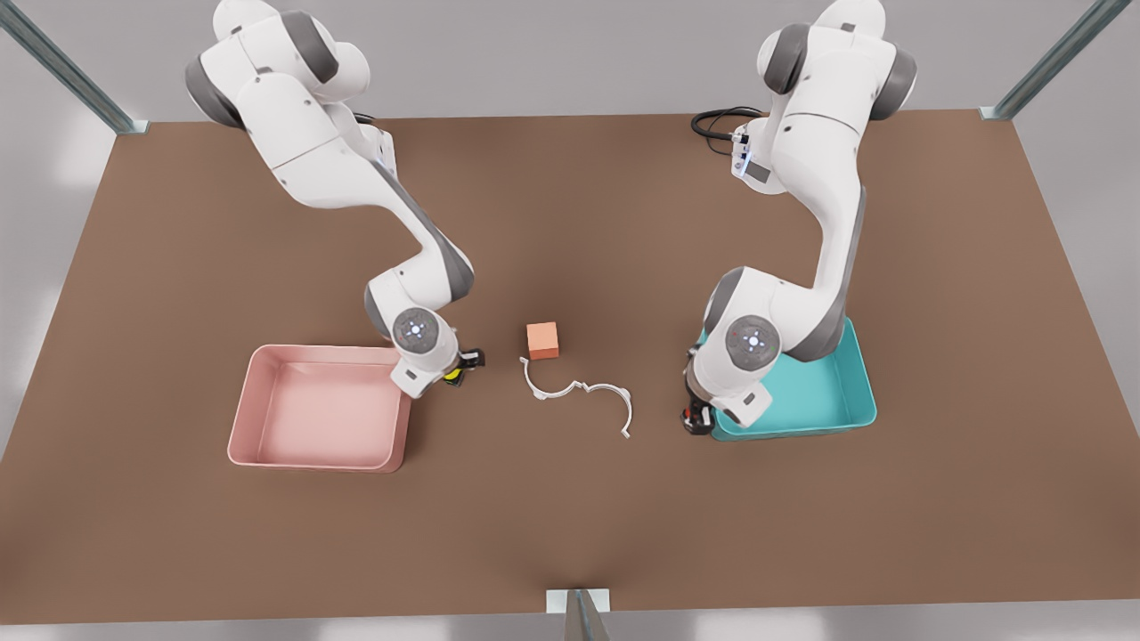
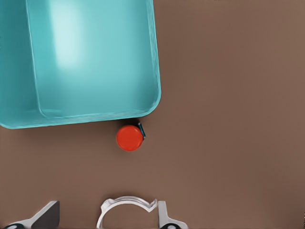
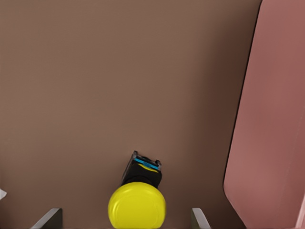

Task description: Place the red button in the blue storage box with the left arm, and place the yellow button in the pink storage box with the right arm

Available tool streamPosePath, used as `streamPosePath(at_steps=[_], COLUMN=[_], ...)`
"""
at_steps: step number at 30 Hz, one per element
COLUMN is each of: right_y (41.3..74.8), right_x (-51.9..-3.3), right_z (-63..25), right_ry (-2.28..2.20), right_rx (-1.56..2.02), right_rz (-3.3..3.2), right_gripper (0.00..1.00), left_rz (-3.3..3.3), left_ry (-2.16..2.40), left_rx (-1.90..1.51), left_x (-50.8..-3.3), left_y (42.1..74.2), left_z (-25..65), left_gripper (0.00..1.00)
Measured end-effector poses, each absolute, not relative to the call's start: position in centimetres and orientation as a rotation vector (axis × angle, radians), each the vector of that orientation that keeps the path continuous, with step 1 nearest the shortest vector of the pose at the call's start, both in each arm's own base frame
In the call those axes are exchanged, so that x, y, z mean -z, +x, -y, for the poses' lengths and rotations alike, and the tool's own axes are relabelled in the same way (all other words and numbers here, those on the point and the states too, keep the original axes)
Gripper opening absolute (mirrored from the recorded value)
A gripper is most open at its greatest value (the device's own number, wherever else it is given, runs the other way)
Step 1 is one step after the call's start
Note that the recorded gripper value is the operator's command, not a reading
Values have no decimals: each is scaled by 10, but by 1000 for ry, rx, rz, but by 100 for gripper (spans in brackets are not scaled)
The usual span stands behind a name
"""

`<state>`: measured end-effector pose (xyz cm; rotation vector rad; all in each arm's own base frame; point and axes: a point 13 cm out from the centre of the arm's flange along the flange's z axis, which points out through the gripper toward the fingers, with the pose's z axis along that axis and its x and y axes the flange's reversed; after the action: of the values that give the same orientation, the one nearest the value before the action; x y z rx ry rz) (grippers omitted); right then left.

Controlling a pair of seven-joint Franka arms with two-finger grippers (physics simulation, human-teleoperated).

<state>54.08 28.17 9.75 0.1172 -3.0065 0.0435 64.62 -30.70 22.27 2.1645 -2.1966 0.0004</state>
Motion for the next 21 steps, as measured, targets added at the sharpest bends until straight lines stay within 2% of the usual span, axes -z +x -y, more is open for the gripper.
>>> streamPosePath(at_steps=[9,12,15,16,17,19,21], right_y=[537,538,541,542,544,547,549], right_x=[-58,-49,-48,-49,-50,-54,-57], right_z=[-277,-278,-278,-278,-278,-280,-281], right_ry=[-83,-131,-172,-183,-194,-212,-217], right_rx=[-8,2,10,12,15,23,25], right_rz=[3030,3032,3040,3043,3046,3054,3061], right_gripper=[98,67,61,55,54,38,36], left_rz=[1952,1905,1881,1875,1868,1856,1846], left_ry=[2408,2457,2487,2494,2502,2513,2522], left_rx=[134,147,138,134,129,131,133], left_x=[-169,-154,-145,-143,-142,-134,-126], left_y=[633,636,640,641,642,642,643], left_z=[278,271,272,272,272,273,274], left_gripper=[100,100,100,100,100,100,100])
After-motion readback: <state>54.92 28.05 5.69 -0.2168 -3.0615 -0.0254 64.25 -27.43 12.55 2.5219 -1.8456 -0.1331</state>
